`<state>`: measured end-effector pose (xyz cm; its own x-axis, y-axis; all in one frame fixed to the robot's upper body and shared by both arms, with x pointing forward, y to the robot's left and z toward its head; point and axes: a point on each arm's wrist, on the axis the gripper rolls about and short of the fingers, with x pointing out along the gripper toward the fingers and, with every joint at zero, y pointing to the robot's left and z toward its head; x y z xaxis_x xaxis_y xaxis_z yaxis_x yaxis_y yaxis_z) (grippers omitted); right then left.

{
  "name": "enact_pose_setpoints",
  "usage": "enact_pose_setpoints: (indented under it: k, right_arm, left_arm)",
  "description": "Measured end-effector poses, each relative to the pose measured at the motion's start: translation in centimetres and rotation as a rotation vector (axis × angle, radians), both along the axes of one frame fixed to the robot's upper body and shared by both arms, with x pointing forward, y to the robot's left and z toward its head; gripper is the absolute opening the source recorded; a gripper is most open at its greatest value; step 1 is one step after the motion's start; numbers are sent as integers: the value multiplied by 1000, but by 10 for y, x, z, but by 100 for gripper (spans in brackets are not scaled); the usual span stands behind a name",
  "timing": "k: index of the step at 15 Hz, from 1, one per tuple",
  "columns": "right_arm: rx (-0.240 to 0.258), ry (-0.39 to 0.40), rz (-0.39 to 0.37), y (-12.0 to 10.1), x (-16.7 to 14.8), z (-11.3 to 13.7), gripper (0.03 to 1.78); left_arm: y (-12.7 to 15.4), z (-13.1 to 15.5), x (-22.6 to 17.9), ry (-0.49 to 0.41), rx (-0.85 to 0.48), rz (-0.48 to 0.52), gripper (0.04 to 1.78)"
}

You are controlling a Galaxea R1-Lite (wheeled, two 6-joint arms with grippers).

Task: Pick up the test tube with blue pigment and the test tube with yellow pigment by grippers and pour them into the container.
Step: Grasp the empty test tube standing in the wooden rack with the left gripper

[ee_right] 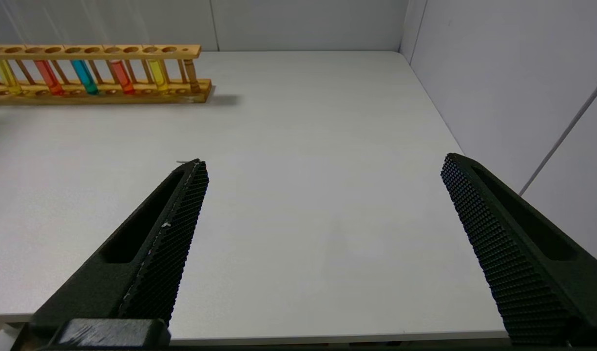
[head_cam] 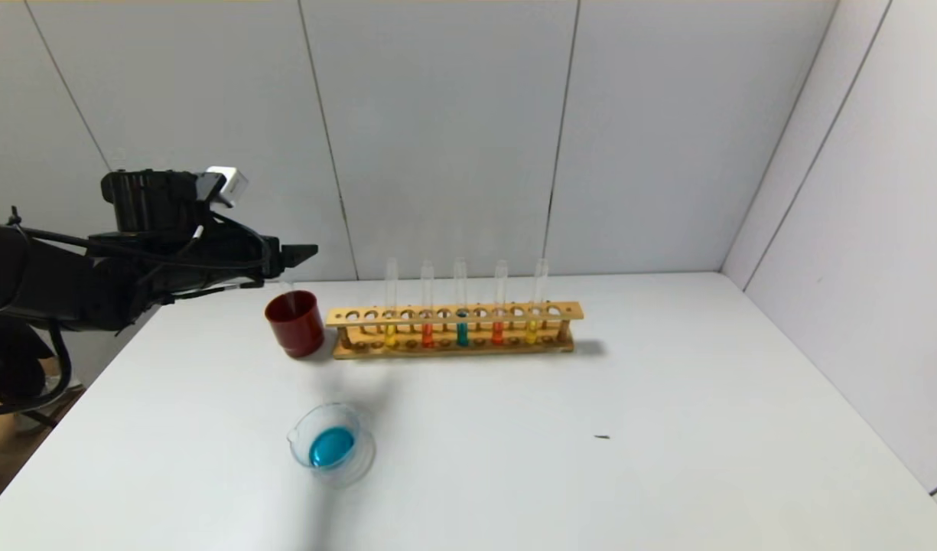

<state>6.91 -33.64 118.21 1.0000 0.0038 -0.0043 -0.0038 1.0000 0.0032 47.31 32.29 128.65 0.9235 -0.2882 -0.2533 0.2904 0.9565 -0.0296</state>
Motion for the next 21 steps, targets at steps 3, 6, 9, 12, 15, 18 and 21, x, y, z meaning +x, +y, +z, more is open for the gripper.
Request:
enact_pose_setpoints:
  k: [3,6,9,12,15,18,21]
  right_arm:
    - [0,0,0,0,0,0,175]
    - [0,0,0,0,0,0,175]
    - [0,0,0,0,0,0,175]
    - [0,0,0,0,0,0,175]
    - [0,0,0,0,0,0,175]
    - [0,0,0,0,0,0,175]
    - [0,0,0,0,0,0,175]
  left_arm:
    - [-25,8,-10,1,-51,-55,175]
    - [-43,2,-15,28,-61,-99,175]
    - [-59,-9,-11,57,-57,-137,175]
    - [-76,-18,-7,73,-48,-179,175]
    - [-89,-22,3,25,-47,-203,175]
    - [-96,-33,9,43,-41,-216,175]
    - [-101,-41,17,49,-30,-223,175]
